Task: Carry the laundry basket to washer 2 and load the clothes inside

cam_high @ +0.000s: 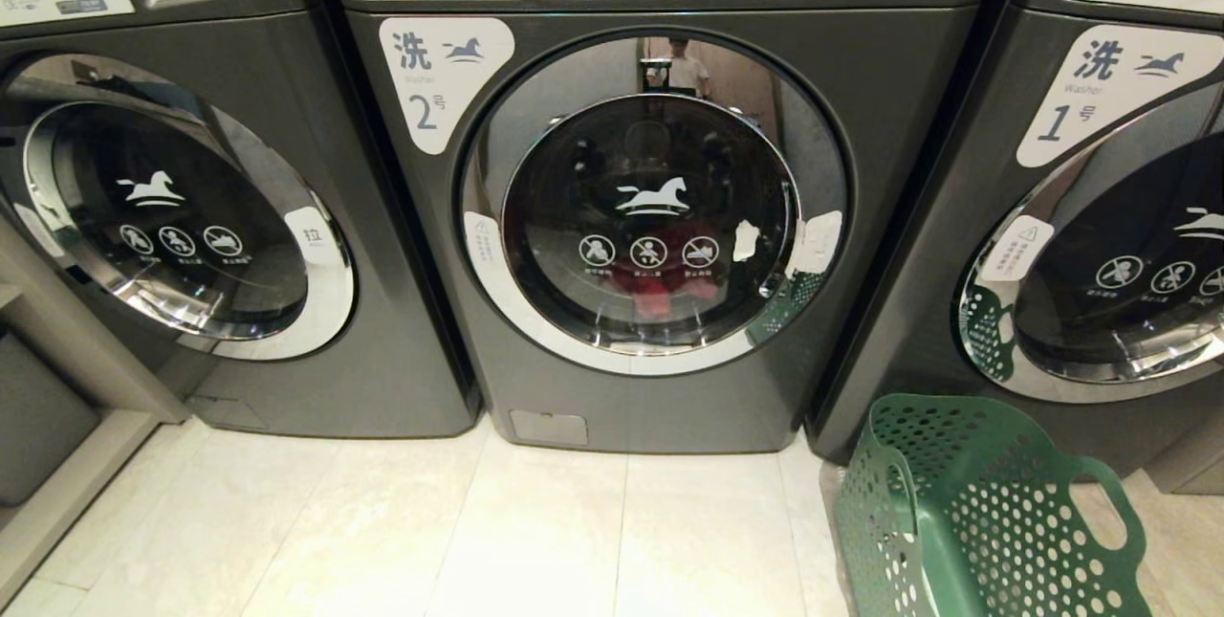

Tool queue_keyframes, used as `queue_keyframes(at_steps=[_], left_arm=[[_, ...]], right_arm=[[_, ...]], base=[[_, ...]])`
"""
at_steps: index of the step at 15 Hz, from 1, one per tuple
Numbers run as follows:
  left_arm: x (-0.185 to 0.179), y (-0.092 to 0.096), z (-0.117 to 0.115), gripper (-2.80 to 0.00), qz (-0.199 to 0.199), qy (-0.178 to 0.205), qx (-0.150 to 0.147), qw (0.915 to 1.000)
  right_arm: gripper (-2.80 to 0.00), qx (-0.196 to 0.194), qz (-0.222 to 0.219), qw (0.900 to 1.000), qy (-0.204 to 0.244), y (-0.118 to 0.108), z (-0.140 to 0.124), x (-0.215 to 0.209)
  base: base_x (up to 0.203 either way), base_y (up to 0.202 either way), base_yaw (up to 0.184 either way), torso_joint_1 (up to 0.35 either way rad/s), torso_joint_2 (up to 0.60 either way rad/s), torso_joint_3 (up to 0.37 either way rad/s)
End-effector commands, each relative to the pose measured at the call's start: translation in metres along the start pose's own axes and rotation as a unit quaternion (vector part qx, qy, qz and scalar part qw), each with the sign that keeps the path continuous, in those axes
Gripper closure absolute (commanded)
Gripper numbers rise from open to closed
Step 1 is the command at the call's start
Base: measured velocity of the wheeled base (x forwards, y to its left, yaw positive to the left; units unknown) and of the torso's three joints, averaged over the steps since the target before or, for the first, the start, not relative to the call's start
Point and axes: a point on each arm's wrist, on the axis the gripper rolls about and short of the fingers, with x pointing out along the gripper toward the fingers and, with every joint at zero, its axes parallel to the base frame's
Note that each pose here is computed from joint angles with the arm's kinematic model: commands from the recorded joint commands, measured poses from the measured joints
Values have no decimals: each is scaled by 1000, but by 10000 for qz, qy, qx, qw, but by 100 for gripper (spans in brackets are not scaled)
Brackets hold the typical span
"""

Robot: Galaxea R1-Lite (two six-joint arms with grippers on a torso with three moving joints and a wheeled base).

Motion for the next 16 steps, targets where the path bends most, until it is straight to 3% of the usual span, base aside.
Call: queue_keyframes(at_steps=[1,5,8,10,16], left_arm=[[0,0,-1,0,1,3,-14,10000],[1,0,-1,0,-25,-30,-39,10000],[1,0,-1,0,-50,-32,-52,10000],[1,0,-1,0,-50,-32,-48,10000],[1,0,-1,0,-4,-36,-152,9999]], right_arm=[[0,111,-274,9992,-285,0,-1,0],[0,-104,123,9934,-1137,1,-5,-5],[0,-131,52,9823,-1870,2,-12,-16],[0,121,-78,9808,-1947,1,-13,-16],[0,184,-75,9805,-1954,1,-12,-16]], base=[[0,0,0,0,0,0],[0,0,0,0,0,0],[0,0,0,0,0,0],[0,0,0,0,0,0],[0,0,0,0,0,0]])
